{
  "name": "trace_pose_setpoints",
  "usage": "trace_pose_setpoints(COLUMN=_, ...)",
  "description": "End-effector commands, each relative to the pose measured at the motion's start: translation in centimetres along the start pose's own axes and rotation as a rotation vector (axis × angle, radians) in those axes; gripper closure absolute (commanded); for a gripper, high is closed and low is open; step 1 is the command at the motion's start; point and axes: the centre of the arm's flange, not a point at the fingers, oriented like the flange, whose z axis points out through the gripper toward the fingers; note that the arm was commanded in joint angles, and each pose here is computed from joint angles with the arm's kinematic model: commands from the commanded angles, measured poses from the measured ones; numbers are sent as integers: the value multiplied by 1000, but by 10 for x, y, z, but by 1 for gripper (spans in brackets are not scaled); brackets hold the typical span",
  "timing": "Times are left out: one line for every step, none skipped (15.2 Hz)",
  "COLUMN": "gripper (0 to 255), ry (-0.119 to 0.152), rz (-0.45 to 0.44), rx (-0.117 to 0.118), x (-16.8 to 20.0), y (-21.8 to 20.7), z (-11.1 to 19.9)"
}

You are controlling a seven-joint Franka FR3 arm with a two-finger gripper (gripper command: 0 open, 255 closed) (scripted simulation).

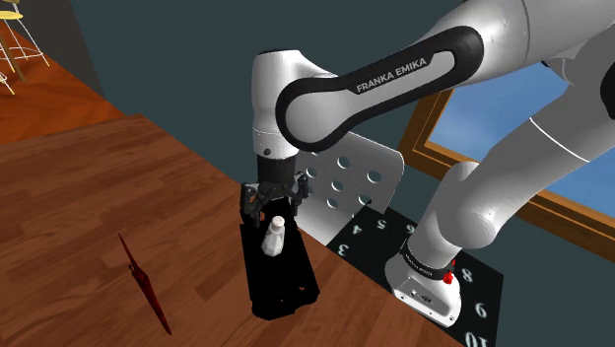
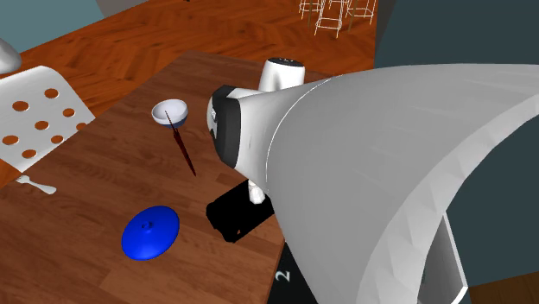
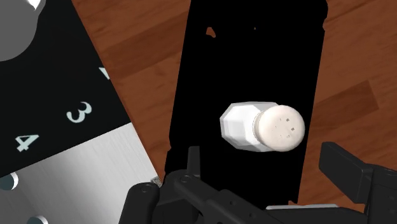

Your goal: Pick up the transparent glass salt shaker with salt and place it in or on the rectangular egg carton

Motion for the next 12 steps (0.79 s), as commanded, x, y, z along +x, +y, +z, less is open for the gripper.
trace_pose_setpoints(gripper=0, ry=0, rz=0, rx=0, x=0, y=0, z=0)
trace_pose_setpoints(gripper=0, ry=0, rz=0, rx=0, x=0, y=0, z=-13)
trace_pose_setpoints(gripper=0, ry=0, rz=0, rx=0, x=0, y=0, z=-26)
trace_pose_setpoints(gripper=0, ry=0, rz=0, rx=0, x=0, y=0, z=-40)
trace_pose_setpoints(gripper=0, ry=0, rz=0, rx=0, x=0, y=0, z=-50)
trace_pose_setpoints(gripper=0, ry=0, rz=0, rx=0, x=0, y=0, z=-50)
trace_pose_setpoints(gripper=0, ry=0, rz=0, rx=0, x=0, y=0, z=-50)
trace_pose_setpoints(gripper=0, ry=0, rz=0, rx=0, x=0, y=0, z=-50)
trace_pose_setpoints(gripper=0, ry=0, rz=0, rx=0, x=0, y=0, z=-50)
trace_pose_setpoints(gripper=0, ry=0, rz=0, rx=0, x=0, y=0, z=-50)
trace_pose_setpoints(gripper=0, ry=0, rz=0, rx=0, x=0, y=0, z=-50)
trace_pose_setpoints(gripper=0, ry=0, rz=0, rx=0, x=0, y=0, z=-50)
